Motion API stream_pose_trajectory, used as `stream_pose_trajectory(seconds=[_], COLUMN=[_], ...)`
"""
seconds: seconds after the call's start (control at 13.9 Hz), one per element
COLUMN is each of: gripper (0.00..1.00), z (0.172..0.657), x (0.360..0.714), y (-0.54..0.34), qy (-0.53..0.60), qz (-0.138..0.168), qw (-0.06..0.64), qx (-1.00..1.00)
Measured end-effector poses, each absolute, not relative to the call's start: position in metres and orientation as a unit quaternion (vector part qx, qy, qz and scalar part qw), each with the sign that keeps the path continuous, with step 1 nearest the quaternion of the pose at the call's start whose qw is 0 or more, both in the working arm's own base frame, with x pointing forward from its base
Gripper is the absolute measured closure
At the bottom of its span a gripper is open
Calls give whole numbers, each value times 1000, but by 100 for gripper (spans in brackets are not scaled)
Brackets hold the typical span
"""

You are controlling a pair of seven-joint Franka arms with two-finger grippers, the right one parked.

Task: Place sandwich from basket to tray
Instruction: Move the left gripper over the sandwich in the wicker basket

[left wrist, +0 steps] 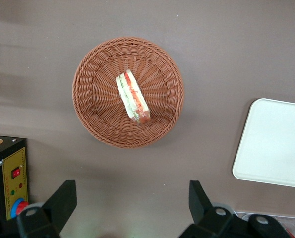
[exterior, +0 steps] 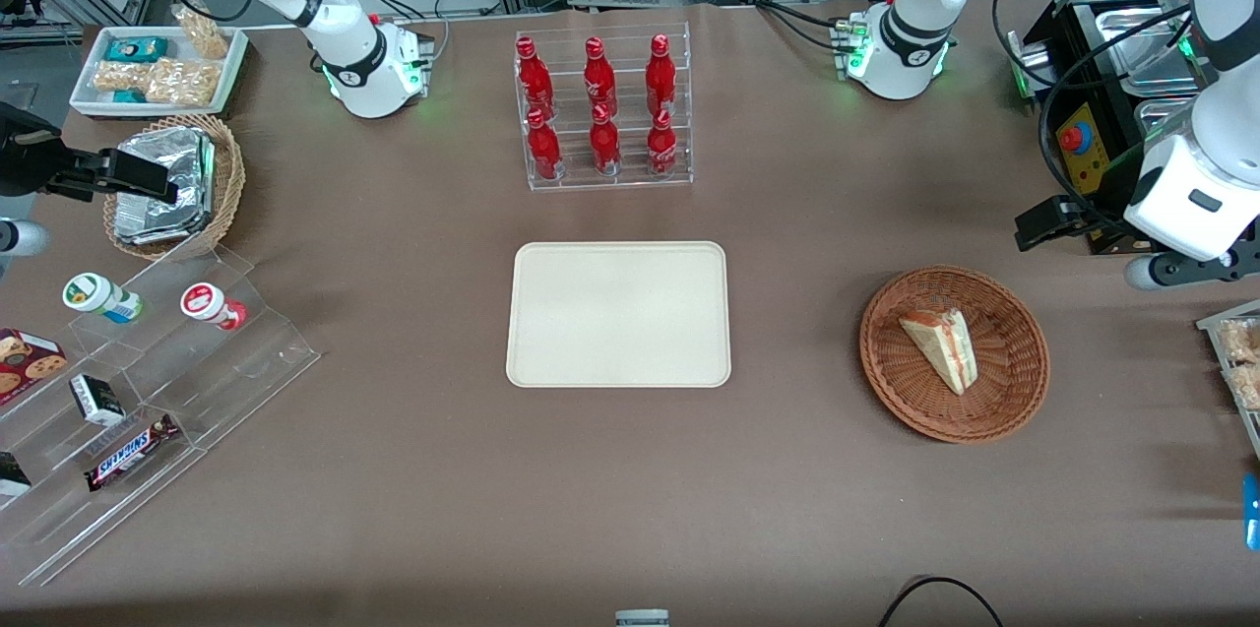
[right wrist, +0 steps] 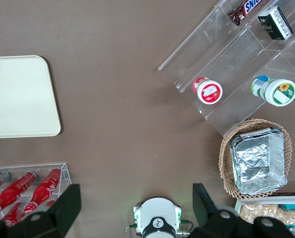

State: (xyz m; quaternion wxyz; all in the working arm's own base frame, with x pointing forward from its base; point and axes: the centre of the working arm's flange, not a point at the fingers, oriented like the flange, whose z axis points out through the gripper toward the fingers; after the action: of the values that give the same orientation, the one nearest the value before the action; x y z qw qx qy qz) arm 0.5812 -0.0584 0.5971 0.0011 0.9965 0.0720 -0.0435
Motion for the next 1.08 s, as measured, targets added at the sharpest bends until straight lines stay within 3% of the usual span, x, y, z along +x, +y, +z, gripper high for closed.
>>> stream_pose_trajectory(seconds=[0.29, 0.58, 0.72, 1.08], gripper=[0, 0, 0, 0], z=[597, 574, 534, 405], x=[581, 581, 592, 615], y=[-58, -21, -2, 14], qy=[73, 122, 136, 149], qz=[-46, -80, -85, -62], qw=[-1, -16, -18, -4], qx=[996, 989, 987, 987])
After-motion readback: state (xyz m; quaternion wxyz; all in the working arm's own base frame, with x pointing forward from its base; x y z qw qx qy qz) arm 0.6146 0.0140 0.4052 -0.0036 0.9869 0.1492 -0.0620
